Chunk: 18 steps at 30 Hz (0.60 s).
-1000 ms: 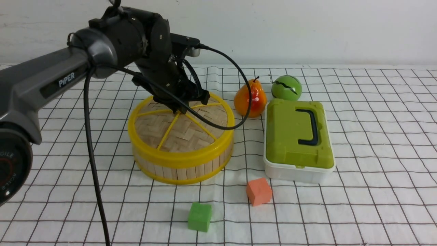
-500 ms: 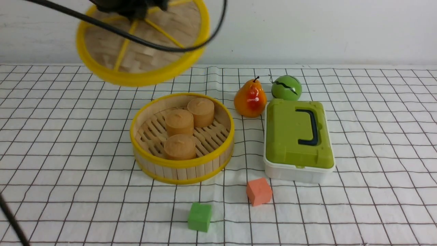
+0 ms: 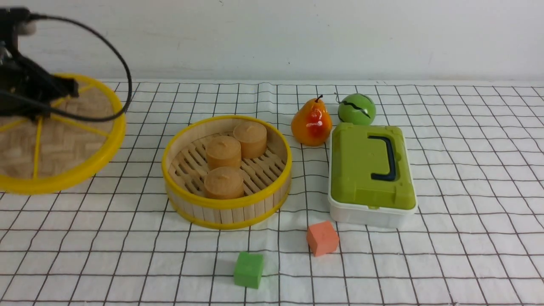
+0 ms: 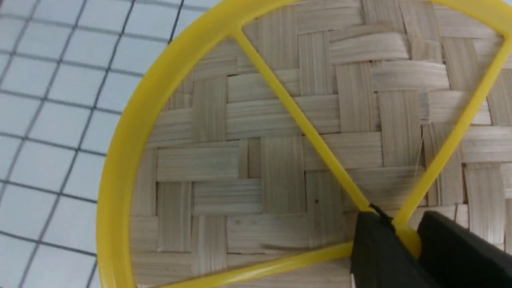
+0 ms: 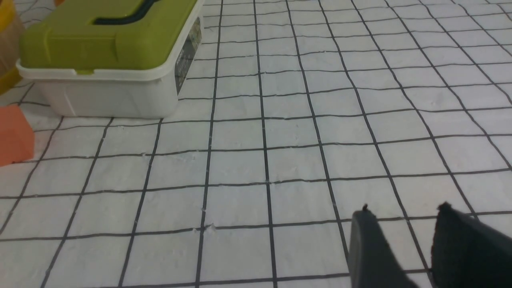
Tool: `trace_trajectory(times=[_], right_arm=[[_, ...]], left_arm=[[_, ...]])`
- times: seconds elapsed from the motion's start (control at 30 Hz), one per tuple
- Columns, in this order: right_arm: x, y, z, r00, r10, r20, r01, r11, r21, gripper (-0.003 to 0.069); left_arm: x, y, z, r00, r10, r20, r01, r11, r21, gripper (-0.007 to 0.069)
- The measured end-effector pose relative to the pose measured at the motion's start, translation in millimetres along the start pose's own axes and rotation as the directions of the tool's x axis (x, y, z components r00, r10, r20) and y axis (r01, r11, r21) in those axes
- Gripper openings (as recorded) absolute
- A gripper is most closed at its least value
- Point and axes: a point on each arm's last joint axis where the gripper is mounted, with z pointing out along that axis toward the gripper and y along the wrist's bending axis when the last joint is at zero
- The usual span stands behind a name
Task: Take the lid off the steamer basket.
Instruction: Use the left arm to place the steamer lid on the table
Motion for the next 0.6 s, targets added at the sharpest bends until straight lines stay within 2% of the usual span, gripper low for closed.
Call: trace_trajectory(times=[0.03,0.2,0.43,0.53,0.6], right_arm=[[0,0,0,1.0,0.0,0.0,0.0,1.0,0.0,0.0239],[0,0,0,1.0,0.0,0.0,0.0,1.0,0.0,0.0239],[0,0,0,1.0,0.0,0.0,0.0,1.0,0.0,0.0239],[0,0,0,1.0,0.0,0.0,0.0,1.0,0.0,0.0239],[0,0,0,1.0,0.0,0.0,0.0,1.0,0.0,0.0239]], left_arm=[[14,1,20,0.999,-0.007,-0.035,0.007,1.0,-0.001,0.0104],[35,-3,60,0.994,-0.03,-0.103,0.031,0.999,0.006,0.0104],[44,-6,82,0.99,-0.078,-0.116,0.08,0.997,0.013,0.0107],[43,-7,81,0.989,-0.098,-0.111,0.101,0.995,0.02,0.0146],[39,-7,74,0.986,-0.127,-0.108,0.131,0.991,0.029,0.0213]])
